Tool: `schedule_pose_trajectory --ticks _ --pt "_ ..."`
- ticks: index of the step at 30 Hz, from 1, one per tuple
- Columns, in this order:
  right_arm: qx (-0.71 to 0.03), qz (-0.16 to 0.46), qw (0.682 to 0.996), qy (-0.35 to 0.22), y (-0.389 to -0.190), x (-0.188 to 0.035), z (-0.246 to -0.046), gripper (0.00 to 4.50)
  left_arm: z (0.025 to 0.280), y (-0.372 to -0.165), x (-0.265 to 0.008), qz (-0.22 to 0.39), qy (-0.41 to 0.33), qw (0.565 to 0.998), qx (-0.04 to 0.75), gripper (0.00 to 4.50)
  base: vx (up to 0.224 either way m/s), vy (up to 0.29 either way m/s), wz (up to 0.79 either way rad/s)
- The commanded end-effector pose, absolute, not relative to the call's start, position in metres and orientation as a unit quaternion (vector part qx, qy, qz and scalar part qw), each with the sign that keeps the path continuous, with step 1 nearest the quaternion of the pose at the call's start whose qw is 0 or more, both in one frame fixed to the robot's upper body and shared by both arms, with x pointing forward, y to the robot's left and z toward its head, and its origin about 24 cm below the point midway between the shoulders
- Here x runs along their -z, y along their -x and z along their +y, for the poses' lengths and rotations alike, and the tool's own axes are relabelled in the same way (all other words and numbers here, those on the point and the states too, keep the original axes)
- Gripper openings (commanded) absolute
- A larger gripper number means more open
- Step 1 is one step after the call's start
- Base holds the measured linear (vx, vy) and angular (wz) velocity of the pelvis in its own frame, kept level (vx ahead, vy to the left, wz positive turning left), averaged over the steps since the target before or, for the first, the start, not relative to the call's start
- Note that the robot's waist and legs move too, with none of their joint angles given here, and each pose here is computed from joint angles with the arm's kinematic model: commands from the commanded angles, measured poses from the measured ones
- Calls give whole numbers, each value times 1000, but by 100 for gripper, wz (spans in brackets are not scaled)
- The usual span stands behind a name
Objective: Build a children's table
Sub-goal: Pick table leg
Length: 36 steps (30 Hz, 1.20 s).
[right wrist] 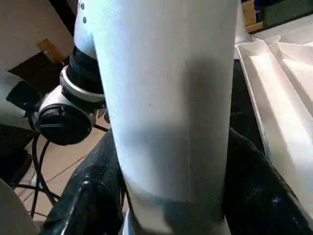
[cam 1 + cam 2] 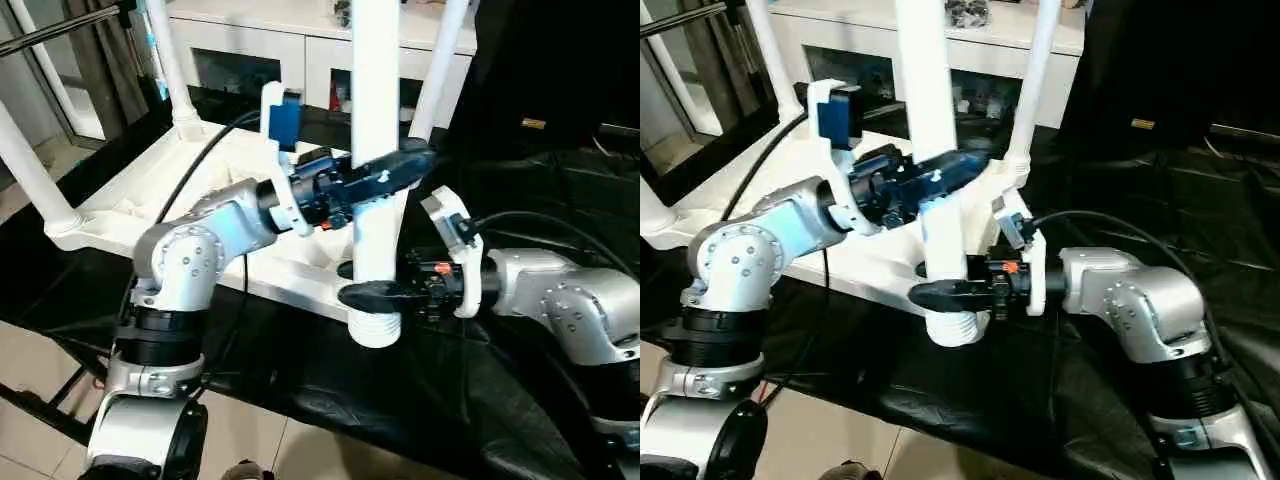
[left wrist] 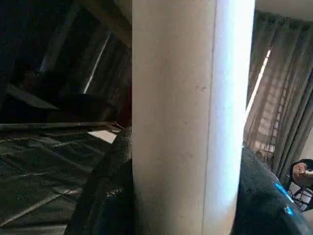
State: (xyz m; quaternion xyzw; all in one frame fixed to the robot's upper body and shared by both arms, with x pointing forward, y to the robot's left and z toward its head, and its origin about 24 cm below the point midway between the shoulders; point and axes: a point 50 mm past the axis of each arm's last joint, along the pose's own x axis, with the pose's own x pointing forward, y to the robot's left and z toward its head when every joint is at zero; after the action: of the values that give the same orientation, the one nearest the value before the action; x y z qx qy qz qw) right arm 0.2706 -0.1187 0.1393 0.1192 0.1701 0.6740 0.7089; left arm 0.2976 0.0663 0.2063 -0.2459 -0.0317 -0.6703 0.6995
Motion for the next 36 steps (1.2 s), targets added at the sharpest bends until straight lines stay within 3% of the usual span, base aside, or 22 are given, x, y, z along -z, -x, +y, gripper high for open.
schedule_pose_trajectory --ticks 1,4,6,10,11,13,16,19,22,25,26,30,32,36 --pt "-645 176 734 -121 -276 -135 -125 212 58 -287 -212 -43 242 665 706 182 0 0 0" --pt "-642 172 737 -122 -276 -133 -123 201 59 -289 -209 -39 251 672 696 182 0 0 0" --pt "-638 166 741 -125 -276 -133 -121 199 60 -289 -207 -39 252 676 691 238 0 0 0" --pt "-616 154 762 -125 -279 -132 -119 197 61 -292 -198 -29 224 729 647 286 0 0 0" --pt "-616 154 762 -125 -279 -132 -119 197 61 -292 -198 -29 224 729 647 286 0 0 0" --pt "-605 146 772 -124 -281 -133 -117 195 62 -297 -192 -19 209 768 605 295 0 0 0" --pt "-599 139 779 -121 -282 -134 -115 193 66 -304 -189 -25 201 807 555 295 0 0 0" --pt "-596 135 782 -121 -283 -135 -114 193 67 -304 -190 -27 220 815 536 295 0 0 0" --pt "-593 134 786 -117 -284 -134 -113 192 66 -305 -191 -26 226 820 525 260 0 0 0" --pt "-583 134 794 -109 -284 -133 -112 192 64 -308 -191 -16 231 831 505 255 0 0 0" --pt "-581 134 796 -106 -285 -133 -113 192 63 -308 -190 -16 232 832 503 224 0 0 0" --pt "-581 135 797 -96 -285 -133 -113 192 62 -308 -191 -21 235 830 506 217 0 0 0" --pt "-578 143 797 -101 -287 -132 -115 247 59 -306 -190 -24 232 824 517 199 0 0 0" --pt "-585 143 792 -101 -287 -136 -117 282 56 -306 -190 -30 214 824 524 187 0 0 0"
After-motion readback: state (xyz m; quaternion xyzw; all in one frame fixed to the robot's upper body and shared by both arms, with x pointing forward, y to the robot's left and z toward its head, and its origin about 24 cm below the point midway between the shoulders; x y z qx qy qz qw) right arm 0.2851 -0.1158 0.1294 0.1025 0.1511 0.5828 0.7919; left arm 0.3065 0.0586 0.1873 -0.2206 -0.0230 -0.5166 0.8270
